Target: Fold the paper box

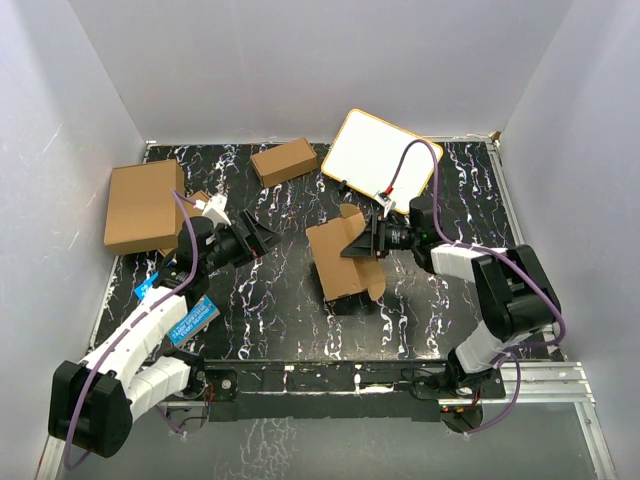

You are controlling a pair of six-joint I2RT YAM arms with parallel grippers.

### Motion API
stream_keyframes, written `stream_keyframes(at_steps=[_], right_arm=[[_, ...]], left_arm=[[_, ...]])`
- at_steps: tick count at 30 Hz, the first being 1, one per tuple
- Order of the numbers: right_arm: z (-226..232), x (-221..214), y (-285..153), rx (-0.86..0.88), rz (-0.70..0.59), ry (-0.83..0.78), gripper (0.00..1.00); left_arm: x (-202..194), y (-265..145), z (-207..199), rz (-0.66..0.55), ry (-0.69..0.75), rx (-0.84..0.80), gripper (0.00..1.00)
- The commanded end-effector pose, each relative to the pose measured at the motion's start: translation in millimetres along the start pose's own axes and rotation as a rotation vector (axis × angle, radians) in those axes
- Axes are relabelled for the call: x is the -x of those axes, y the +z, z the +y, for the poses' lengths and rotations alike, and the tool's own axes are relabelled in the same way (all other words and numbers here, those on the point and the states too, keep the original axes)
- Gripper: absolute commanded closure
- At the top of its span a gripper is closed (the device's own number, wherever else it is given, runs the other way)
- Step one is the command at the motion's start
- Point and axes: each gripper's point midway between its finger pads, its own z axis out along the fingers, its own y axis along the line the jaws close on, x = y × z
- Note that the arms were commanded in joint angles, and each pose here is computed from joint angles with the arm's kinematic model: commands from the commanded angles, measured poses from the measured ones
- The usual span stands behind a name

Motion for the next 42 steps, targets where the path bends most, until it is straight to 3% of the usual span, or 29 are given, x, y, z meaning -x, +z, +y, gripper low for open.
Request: stream_keyframes(at_steps=[1, 10, 19, 23, 35, 39, 42], right_arm=[[-4, 9, 7, 0.026, -0.057, 0.123, 0.6], [-49, -2, 24, -0.058, -0.034, 0.366, 0.58], [-77, -21, 30, -0.197, -0.023, 0.396, 0.21], [-92, -18, 23, -0.305, -0.023, 0.307, 0.02], [-94, 11, -18, -0.496, -0.035, -0.101, 0.01], [-83, 23, -34, -0.492, -0.039, -0.273, 0.01], [-59, 27, -40, -0.391, -0.016, -0.475, 0.01]], left_arm=[[1, -3, -5, -0.015, 0.015, -0.044, 0.05], [-18, 12, 13, 0.064, -0.059, -0.004, 0.06], [-37, 32, 22, 0.158, -0.133, 0.014, 0.08], [-45, 40, 26, 0.193, -0.126, 0.043, 0.09], [-40, 48, 26, 0.194, -0.076, 0.064, 0.1], [-41, 49, 27, 0.197, -0.082, 0.064, 0.13], [-45, 52, 30, 0.215, -0.086, 0.064, 0.19]])
